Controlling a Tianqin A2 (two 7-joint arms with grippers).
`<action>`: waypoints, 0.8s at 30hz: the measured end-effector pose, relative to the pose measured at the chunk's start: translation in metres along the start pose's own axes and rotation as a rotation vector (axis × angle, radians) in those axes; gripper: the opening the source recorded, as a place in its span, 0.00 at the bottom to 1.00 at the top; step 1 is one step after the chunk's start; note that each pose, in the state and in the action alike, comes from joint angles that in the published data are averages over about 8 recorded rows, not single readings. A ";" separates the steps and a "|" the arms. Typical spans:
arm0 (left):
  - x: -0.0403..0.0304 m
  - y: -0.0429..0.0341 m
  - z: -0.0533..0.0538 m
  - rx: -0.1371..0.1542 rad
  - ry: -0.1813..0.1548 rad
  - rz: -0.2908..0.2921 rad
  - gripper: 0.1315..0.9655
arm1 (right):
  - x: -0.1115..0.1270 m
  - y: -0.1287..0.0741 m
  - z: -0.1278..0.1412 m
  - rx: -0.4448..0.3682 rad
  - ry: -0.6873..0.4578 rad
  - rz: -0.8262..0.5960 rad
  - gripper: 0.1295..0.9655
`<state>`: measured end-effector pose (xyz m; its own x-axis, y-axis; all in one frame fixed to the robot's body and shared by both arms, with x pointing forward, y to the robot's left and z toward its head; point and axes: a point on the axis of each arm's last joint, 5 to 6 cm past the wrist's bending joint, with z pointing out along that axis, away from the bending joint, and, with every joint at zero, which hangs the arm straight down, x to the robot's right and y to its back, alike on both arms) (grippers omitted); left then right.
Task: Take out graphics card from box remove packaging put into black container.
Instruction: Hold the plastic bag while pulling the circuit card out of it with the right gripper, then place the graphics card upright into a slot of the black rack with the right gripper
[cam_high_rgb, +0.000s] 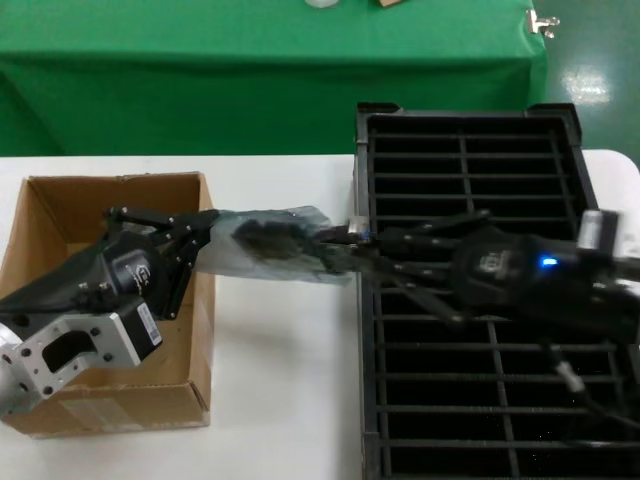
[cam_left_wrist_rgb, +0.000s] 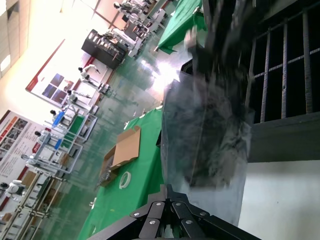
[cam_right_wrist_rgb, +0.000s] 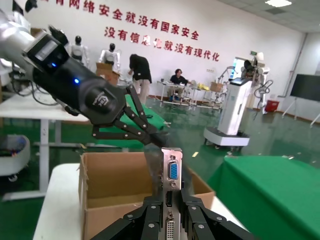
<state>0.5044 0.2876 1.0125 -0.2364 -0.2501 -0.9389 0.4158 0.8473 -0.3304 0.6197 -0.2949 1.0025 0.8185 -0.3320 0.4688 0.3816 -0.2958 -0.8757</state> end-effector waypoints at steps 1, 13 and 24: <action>0.0000 0.0000 0.000 0.000 0.000 0.000 0.01 | 0.000 -0.005 -0.008 -0.007 0.006 -0.014 0.07; 0.0000 0.0000 0.000 0.000 0.000 0.000 0.01 | -0.001 -0.072 -0.099 -0.197 0.024 -0.187 0.07; 0.0000 0.0000 0.000 0.000 0.000 0.000 0.01 | 0.005 -0.145 -0.108 -0.516 -0.111 -0.278 0.07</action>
<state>0.5044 0.2876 1.0125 -0.2364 -0.2501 -0.9389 0.4158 0.8473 -0.3304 0.5216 -0.3503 1.1445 0.7680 -0.0923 0.6337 0.3532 -0.7644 -0.5394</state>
